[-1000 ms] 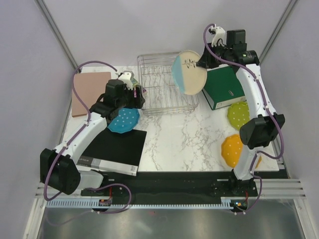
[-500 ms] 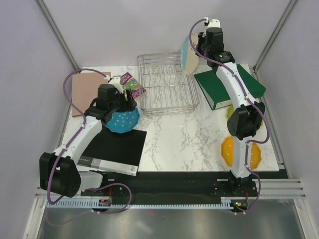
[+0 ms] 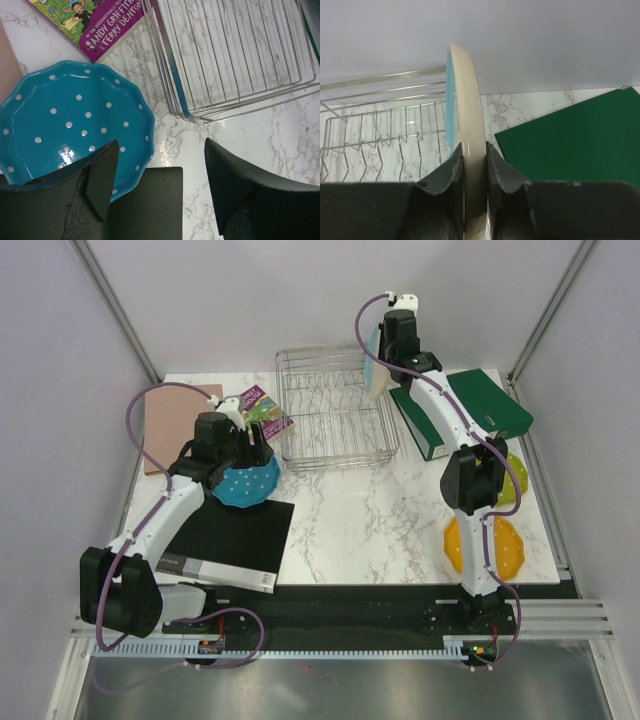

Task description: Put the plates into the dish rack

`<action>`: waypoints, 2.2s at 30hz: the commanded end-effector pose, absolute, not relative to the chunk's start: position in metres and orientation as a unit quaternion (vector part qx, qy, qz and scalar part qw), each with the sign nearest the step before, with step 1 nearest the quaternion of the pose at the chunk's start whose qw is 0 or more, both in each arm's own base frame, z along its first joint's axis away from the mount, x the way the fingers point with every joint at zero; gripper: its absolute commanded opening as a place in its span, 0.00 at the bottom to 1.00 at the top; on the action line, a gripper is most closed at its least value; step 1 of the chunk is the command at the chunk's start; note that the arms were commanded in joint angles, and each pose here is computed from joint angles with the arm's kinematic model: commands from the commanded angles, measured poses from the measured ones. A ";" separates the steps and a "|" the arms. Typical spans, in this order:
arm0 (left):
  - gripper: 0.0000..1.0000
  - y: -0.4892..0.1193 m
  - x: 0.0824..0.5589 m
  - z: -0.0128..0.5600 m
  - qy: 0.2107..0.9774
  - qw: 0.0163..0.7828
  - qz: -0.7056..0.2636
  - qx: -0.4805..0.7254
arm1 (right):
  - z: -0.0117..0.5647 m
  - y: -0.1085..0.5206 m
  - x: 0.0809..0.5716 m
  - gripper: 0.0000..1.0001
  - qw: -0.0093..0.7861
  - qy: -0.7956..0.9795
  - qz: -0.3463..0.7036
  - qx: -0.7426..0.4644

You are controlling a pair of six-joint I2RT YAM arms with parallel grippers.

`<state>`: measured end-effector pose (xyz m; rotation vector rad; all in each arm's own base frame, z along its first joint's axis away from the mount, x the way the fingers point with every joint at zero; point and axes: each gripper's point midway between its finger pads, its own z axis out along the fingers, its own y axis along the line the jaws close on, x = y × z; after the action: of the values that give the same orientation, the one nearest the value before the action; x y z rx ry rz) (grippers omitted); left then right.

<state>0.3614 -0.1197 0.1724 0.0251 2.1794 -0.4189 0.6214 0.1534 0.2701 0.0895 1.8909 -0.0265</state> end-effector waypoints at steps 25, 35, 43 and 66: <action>0.75 0.009 0.388 0.111 0.910 0.381 -0.110 -0.119 | 0.392 0.155 0.591 0.68 0.694 0.720 -0.010 0.005; 0.67 0.032 0.403 0.052 0.923 0.347 -0.082 -0.145 | 0.324 0.243 0.468 0.71 0.583 0.773 0.171 -0.182; 0.35 0.026 0.405 0.025 0.937 0.310 -0.105 -0.119 | 0.256 0.245 0.427 0.73 0.479 0.833 0.196 -0.197; 0.02 0.014 0.387 0.203 0.873 0.441 -0.208 0.017 | 0.248 0.281 0.421 0.77 0.427 0.822 0.272 -0.262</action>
<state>0.3825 0.0355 0.1166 -0.1235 2.3781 -0.3658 0.4252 0.2632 0.2304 -0.5725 2.1043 0.5644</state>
